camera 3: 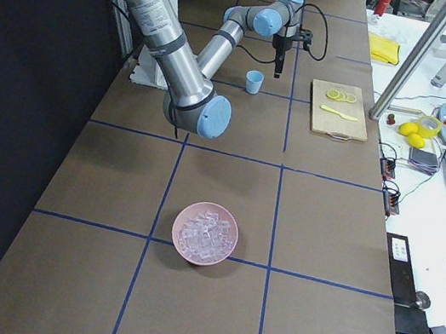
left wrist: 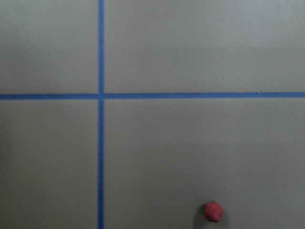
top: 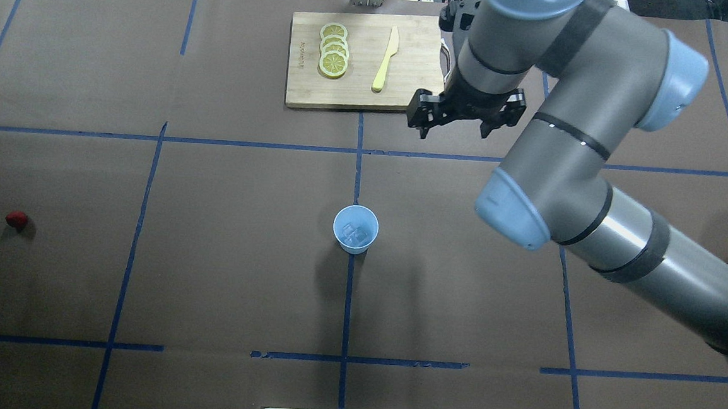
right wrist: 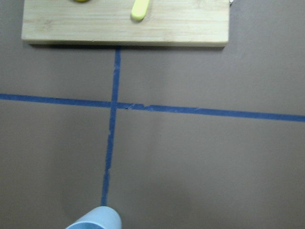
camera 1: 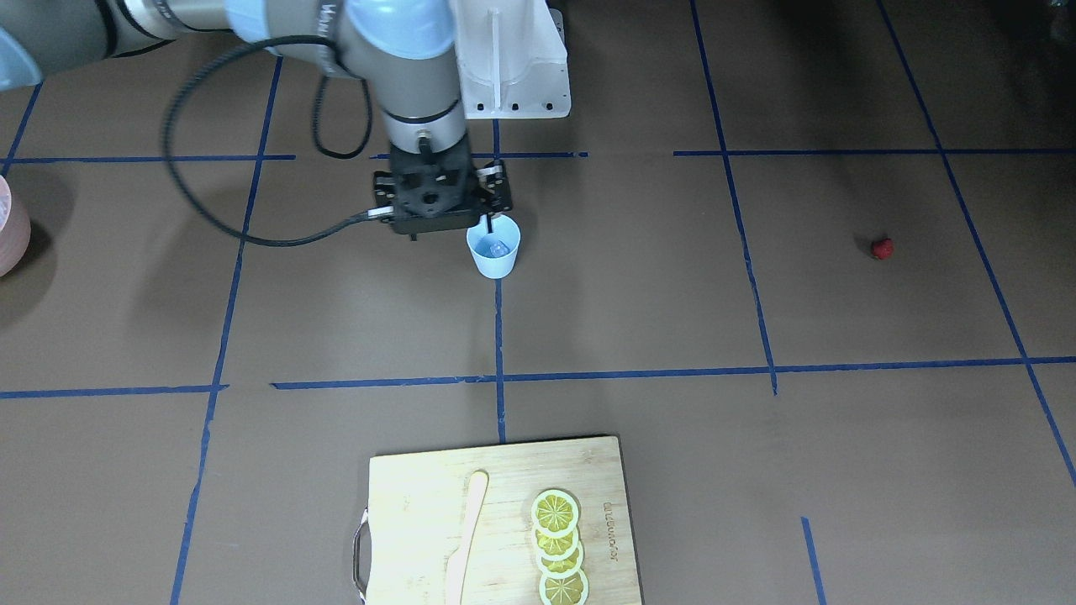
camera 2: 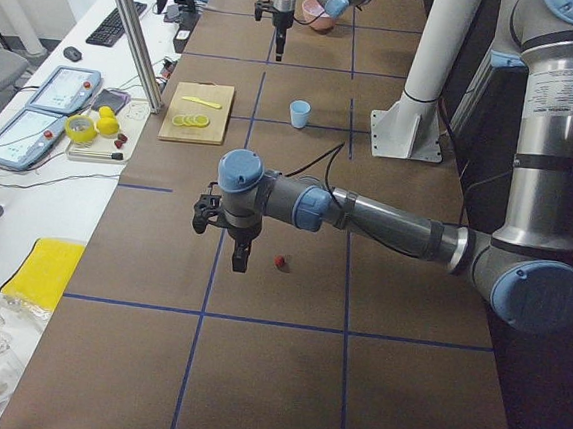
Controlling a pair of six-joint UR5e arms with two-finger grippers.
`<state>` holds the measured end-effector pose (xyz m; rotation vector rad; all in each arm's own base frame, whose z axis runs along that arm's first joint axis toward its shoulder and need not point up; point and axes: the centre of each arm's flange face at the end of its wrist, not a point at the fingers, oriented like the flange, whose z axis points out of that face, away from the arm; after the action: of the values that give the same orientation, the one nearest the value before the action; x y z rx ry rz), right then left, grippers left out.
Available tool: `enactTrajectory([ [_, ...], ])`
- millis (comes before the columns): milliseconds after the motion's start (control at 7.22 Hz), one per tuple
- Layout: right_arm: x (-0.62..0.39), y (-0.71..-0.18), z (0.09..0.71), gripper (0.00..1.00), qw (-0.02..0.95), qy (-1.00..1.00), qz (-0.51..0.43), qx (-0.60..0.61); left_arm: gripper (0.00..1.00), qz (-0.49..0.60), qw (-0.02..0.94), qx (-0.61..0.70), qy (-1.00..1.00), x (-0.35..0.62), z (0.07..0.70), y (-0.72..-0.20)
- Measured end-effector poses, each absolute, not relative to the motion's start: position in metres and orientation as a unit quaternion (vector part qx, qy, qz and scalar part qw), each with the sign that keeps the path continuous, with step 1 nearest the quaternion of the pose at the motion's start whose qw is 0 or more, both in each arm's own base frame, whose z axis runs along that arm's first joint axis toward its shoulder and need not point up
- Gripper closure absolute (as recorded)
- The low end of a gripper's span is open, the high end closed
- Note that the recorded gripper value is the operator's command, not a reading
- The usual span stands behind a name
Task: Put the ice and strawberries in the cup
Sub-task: 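Open the right gripper to drop the ice cube into the cup, then lower the left gripper to the strawberry while the right gripper withdraws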
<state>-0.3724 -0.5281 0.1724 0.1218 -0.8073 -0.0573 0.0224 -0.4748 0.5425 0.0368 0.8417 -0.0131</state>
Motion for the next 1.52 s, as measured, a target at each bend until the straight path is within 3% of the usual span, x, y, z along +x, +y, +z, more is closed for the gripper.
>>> enactTrajectory([
  [831,-0.201,-0.572,0.306,0.01,0.921,-0.363,-0.111,0.088,0.00,-0.070,0.922,0.006,0.381,0.173,0.568,-0.420],
  [1524,-0.174,-0.575,0.327,0.01,0.924,-0.355,-0.112,0.090,0.00,-0.066,0.914,0.020,0.399,0.208,0.615,-0.419],
])
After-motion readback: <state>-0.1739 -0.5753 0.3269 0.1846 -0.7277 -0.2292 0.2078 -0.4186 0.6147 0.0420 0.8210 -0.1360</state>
